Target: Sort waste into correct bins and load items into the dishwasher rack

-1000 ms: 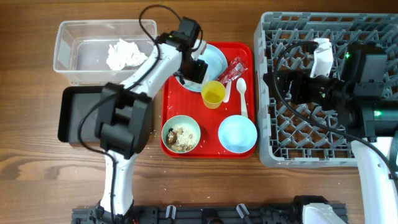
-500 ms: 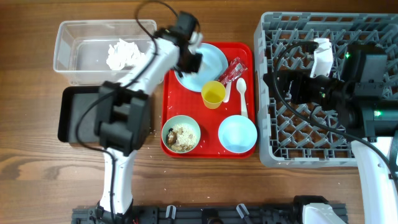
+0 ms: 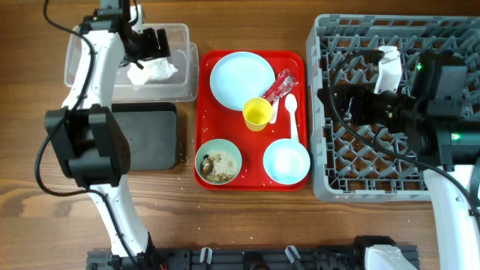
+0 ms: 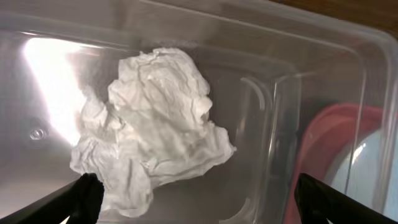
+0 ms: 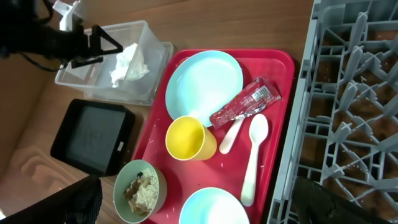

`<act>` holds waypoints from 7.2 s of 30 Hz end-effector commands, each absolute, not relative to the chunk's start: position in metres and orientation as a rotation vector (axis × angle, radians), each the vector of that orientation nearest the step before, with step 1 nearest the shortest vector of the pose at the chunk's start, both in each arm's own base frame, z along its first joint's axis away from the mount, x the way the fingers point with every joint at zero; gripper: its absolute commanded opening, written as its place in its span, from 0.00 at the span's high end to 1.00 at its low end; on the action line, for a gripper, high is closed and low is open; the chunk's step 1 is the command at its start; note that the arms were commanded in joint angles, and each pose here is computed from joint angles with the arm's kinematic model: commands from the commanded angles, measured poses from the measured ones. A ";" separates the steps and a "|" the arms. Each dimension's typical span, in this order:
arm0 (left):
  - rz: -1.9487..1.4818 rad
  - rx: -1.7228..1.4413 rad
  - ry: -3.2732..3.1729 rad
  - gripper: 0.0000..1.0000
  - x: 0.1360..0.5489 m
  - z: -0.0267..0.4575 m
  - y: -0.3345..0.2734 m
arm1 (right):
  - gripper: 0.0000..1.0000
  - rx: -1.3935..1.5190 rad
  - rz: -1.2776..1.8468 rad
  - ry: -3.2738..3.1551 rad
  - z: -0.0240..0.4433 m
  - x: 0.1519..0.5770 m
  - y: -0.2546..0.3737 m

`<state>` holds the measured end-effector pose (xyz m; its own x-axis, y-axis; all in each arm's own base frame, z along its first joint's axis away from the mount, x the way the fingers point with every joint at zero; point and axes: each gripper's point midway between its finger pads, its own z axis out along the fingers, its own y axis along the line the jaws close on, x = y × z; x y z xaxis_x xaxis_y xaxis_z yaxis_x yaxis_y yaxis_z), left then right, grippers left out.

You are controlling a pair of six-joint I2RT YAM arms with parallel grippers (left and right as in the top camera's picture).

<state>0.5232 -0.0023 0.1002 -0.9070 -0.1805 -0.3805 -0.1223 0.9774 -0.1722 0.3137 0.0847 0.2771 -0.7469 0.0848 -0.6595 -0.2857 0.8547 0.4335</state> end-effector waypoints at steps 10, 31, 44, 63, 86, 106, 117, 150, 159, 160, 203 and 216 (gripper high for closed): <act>-0.322 0.562 2.511 0.08 0.495 0.174 -0.188 | 0.00 -0.137 0.674 2.307 0.285 0.316 0.084; -0.317 1.183 2.284 0.16 0.469 0.050 -0.364 | 0.00 -0.126 0.648 2.316 0.282 0.317 0.081; -0.318 1.181 2.276 0.46 0.477 0.023 -0.369 | 0.00 -0.125 0.648 2.316 0.282 0.317 0.081; -0.324 1.131 2.282 0.96 0.483 0.015 -0.373 | 0.00 -0.111 0.619 2.328 0.279 0.317 0.077; -0.302 1.278 2.397 0.28 0.447 0.049 -0.337 | 0.00 -0.110 0.619 2.328 0.279 0.317 0.077; -0.302 1.310 2.457 0.64 0.431 0.026 -0.330 | 0.00 -0.108 0.621 2.336 0.276 0.316 0.077; -0.314 1.250 2.428 0.96 0.440 0.044 -0.336 | 0.00 -0.108 0.621 2.336 0.276 0.316 0.077; -0.123 -0.355 2.704 0.60 0.507 0.129 -0.008 | 0.05 -0.107 0.711 2.349 0.263 0.340 0.094; -0.136 -0.353 2.638 0.02 0.500 0.169 -0.004 | 0.10 -0.052 0.597 2.293 0.263 0.370 0.142; -0.144 -0.350 2.626 0.02 0.495 0.180 -0.005 | 0.12 -0.044 0.582 2.293 0.260 0.373 0.147; -0.414 0.263 3.063 0.96 0.375 0.059 -0.239 | 0.10 0.148 0.515 2.472 0.255 0.333 0.086; -1.991 0.375 2.346 0.96 0.365 0.262 -0.235 | 0.06 -0.531 1.334 2.156 0.293 0.327 0.192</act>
<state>0.3794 -0.2222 0.2101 -0.9864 0.1102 -0.1221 0.1585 0.4380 -0.8849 0.3369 0.1702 0.2736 -0.8050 -0.0006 -0.5933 -0.4654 0.6210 0.6307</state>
